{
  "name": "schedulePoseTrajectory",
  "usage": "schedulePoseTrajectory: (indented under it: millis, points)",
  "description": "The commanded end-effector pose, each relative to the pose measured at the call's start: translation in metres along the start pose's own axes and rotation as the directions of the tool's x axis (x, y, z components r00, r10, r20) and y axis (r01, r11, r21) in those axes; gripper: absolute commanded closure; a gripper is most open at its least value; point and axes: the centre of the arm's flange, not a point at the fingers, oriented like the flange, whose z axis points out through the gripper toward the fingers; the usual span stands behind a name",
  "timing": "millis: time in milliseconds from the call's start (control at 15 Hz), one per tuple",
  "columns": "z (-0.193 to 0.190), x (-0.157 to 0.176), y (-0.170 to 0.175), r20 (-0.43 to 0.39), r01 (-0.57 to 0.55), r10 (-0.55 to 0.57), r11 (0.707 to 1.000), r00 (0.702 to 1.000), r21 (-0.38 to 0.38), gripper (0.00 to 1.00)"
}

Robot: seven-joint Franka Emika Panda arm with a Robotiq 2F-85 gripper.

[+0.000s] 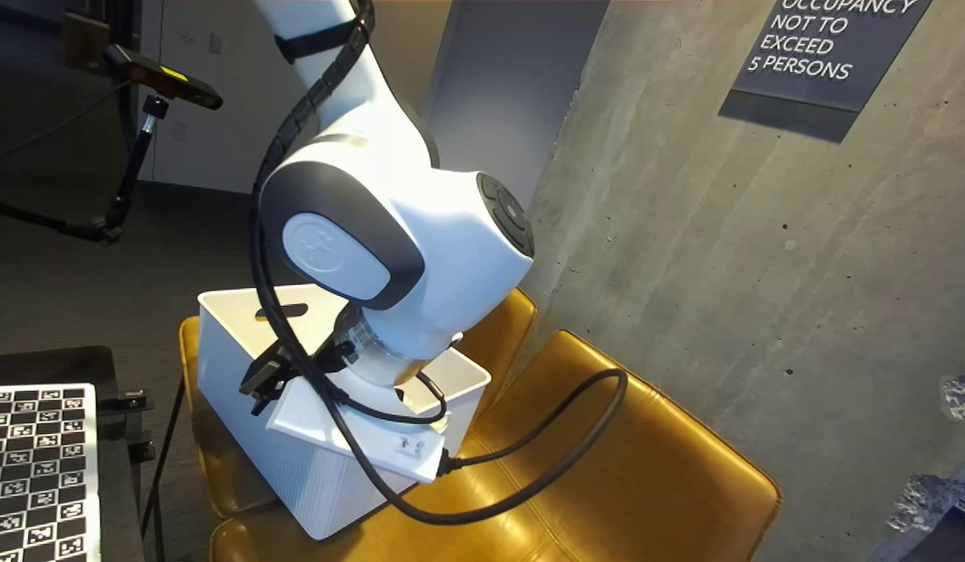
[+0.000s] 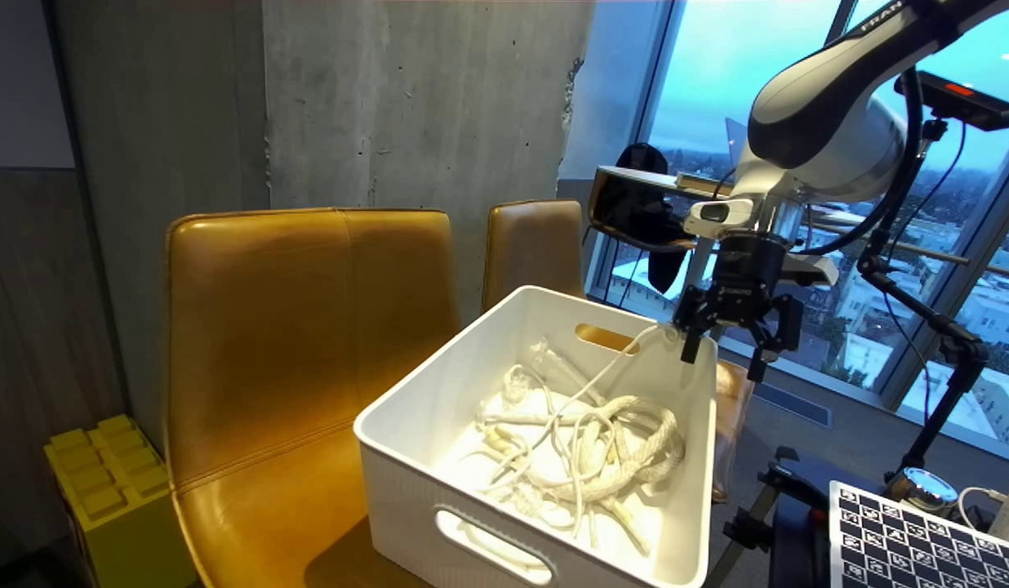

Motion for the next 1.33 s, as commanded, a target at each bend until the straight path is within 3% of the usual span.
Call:
schedulePoseTrajectory:
  millis: [0,733,1267]
  points:
    - [0.015,0.018,-0.017,0.020,0.008,-0.008,1.000,1.000,0.010,0.00]
    - [0.022,0.031,-0.029,0.030,0.033,-0.034,0.999,0.999,0.027,0.00]
    - [0.011,0.058,-0.065,0.030,0.094,-0.095,0.995,0.995,0.028,0.00]
